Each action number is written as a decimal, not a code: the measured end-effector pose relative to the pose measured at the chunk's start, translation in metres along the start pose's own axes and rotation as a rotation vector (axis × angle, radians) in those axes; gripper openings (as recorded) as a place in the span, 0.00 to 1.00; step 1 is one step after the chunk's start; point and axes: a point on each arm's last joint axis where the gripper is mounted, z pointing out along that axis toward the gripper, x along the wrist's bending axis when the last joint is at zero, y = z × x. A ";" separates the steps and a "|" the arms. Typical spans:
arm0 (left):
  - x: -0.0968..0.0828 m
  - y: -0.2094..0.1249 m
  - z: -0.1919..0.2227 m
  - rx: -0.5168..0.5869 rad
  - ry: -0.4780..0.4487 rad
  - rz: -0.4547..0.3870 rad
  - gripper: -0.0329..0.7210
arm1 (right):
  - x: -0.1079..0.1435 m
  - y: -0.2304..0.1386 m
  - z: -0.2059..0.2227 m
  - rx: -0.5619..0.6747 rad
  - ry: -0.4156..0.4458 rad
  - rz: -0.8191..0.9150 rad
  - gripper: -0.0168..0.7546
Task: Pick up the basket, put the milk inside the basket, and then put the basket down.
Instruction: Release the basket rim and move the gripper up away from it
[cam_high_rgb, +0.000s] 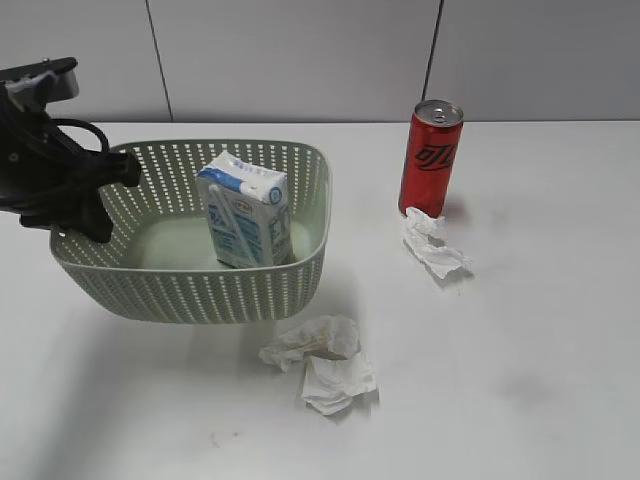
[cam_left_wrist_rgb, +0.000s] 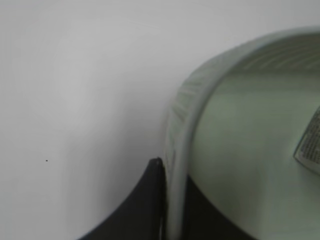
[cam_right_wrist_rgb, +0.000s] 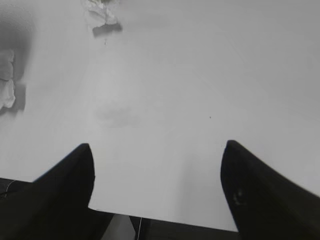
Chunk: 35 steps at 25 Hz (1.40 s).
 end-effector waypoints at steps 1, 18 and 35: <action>0.003 0.001 -0.001 -0.004 0.003 -0.010 0.04 | 0.000 -0.010 0.000 -0.008 0.000 0.000 0.79; -0.003 0.058 0.013 -0.015 0.029 0.014 0.04 | 0.004 -0.142 -0.028 -0.422 -0.001 -0.018 0.79; 0.000 0.094 0.090 0.012 0.024 -0.034 0.04 | 0.005 -0.155 -0.036 -0.522 -0.003 -0.020 0.79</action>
